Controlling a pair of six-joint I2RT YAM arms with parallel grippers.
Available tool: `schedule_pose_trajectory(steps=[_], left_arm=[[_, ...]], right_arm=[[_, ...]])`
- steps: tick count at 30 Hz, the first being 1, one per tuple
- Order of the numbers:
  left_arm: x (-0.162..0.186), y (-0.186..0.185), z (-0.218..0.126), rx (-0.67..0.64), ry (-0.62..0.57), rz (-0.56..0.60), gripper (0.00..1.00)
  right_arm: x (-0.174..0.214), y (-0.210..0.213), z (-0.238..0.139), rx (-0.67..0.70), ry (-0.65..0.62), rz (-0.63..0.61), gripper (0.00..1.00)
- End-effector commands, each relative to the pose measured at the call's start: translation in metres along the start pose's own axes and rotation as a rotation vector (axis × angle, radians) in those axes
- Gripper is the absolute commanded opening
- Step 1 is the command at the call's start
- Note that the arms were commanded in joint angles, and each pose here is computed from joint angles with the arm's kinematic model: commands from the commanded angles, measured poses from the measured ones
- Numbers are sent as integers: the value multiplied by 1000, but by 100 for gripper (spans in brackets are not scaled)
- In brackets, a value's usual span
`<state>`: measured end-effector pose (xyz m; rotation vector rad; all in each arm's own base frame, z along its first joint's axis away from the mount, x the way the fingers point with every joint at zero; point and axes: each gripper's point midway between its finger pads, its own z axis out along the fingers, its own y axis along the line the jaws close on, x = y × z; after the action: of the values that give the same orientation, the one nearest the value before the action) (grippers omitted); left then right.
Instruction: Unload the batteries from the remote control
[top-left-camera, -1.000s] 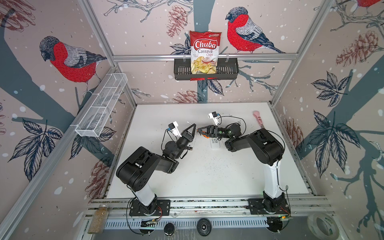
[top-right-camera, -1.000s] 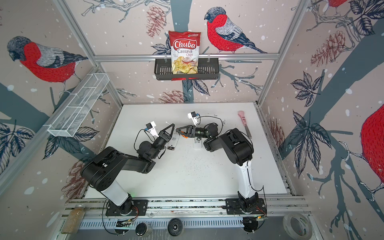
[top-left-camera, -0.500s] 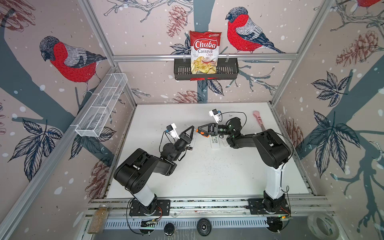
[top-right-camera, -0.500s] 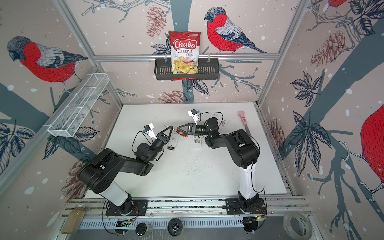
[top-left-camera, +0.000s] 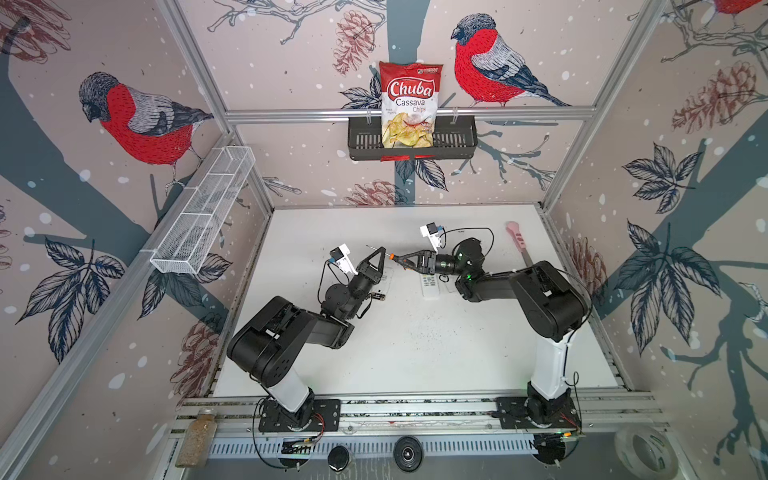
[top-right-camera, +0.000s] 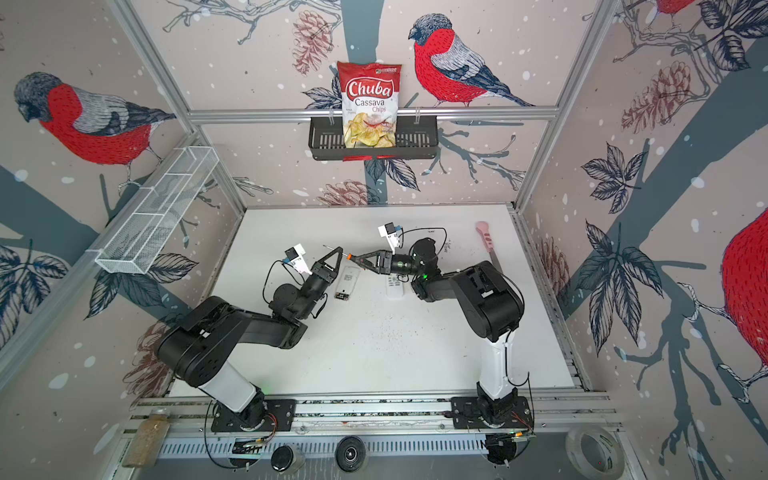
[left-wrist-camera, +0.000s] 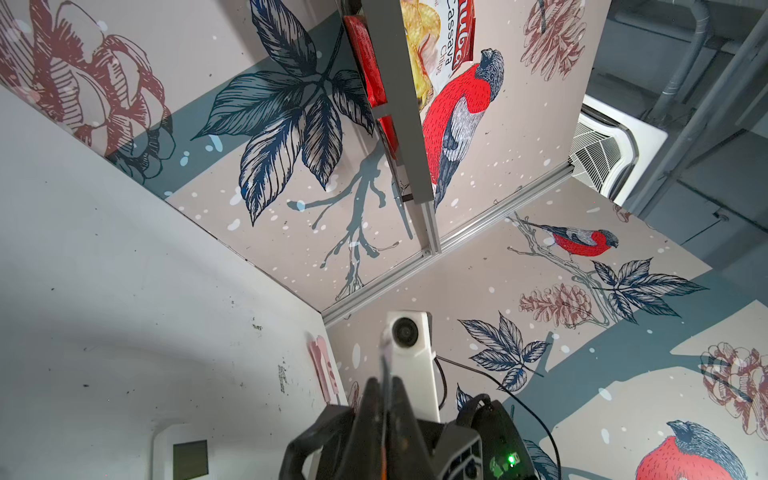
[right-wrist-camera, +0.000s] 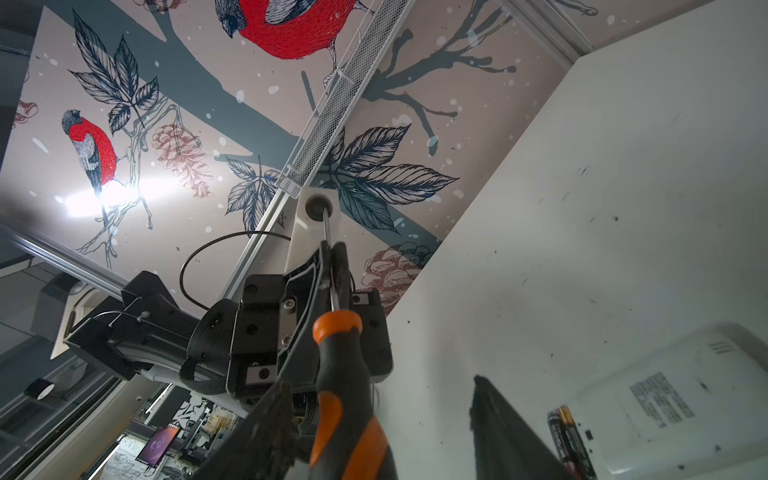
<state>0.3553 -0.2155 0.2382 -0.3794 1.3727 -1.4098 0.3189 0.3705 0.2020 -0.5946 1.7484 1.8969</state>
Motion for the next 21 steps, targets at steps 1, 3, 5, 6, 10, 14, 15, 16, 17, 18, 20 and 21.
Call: schedule_pose_trajectory(steps=[1, 3, 5, 6, 10, 14, 15, 16, 17, 18, 20, 21], left_arm=[[-24, -49, -4, 200, -95, -4, 0], [-23, -49, -3, 202, -90, -5, 0], [-22, -49, -3, 203, -83, -6, 0], [-22, -48, -3, 201, -84, -6, 0], [-21, -46, -4, 196, -80, -10, 0], [-20, -46, -3, 197, -78, -13, 0], [-20, -46, -3, 198, -77, -15, 0], [-20, -46, -3, 196, -77, -17, 0], [-20, -45, -2, 196, -78, -18, 0], [-20, -45, -2, 195, -77, -20, 0], [-19, -44, 0, 196, -75, -26, 0], [-19, -44, 0, 197, -76, -27, 0]], right_arm=[[-7, 14, 3, -46, -49, -42, 68], [-8, 18, 4, -57, -63, -51, 68], [-11, 21, 6, -69, -76, -60, 67], [-12, 21, 6, -74, -80, -62, 66], [-17, 24, 8, -94, -91, -67, 62], [-19, 22, 11, -100, -85, -69, 58], [-19, 22, 12, -101, -85, -70, 57], [-19, 21, 12, -101, -84, -68, 56], [-19, 21, 12, -101, -81, -68, 54], [-18, 21, 13, -100, -81, -70, 54], [-18, 20, 13, -95, -80, -73, 52], [-17, 19, 13, -93, -77, -75, 51]])
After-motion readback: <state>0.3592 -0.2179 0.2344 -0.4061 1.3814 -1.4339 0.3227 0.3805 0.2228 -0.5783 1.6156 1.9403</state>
